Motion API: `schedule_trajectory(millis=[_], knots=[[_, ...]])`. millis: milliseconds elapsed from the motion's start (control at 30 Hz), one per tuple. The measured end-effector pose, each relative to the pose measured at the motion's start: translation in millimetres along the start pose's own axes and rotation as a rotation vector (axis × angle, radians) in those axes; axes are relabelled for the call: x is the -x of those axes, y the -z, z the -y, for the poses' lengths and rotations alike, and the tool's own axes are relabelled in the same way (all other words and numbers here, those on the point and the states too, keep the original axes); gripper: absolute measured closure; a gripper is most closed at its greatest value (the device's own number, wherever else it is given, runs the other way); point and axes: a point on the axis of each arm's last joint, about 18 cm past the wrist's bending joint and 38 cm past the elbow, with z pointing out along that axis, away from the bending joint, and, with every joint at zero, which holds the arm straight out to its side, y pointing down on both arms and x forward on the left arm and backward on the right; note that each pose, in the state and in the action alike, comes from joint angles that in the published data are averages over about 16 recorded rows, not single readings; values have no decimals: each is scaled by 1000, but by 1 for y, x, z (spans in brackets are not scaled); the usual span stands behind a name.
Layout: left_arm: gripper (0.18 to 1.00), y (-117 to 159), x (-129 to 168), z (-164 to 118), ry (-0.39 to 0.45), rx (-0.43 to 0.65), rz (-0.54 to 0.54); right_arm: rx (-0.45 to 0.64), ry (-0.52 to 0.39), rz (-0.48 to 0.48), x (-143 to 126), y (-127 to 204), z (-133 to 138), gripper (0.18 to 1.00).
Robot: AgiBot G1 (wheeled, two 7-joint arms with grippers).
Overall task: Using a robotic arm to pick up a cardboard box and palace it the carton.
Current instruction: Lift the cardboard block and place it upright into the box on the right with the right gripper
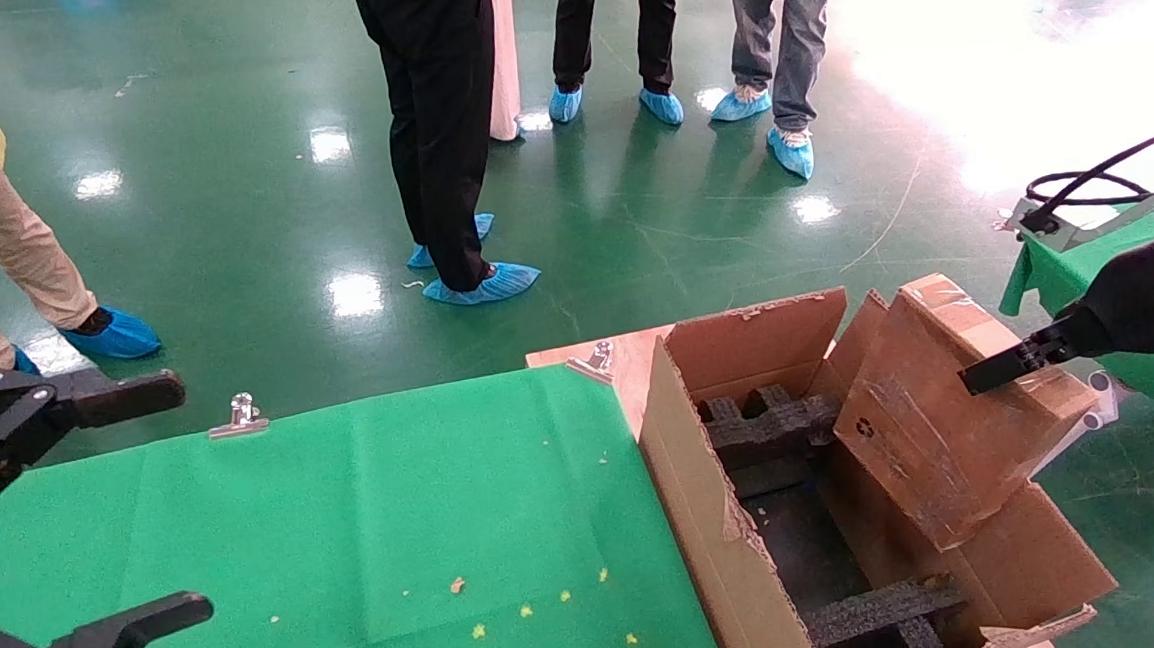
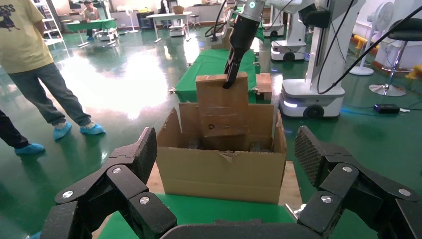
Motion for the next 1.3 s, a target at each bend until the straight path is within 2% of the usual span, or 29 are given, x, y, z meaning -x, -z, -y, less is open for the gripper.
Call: schedule_trajectory(millis=[700, 1300], knots=[[184, 0, 0, 0, 0, 0, 0, 18, -106, -59, -4, -32, -1, 886], [184, 0, 0, 0, 0, 0, 0, 27, -115, -98, 0, -76, -10, 888]])
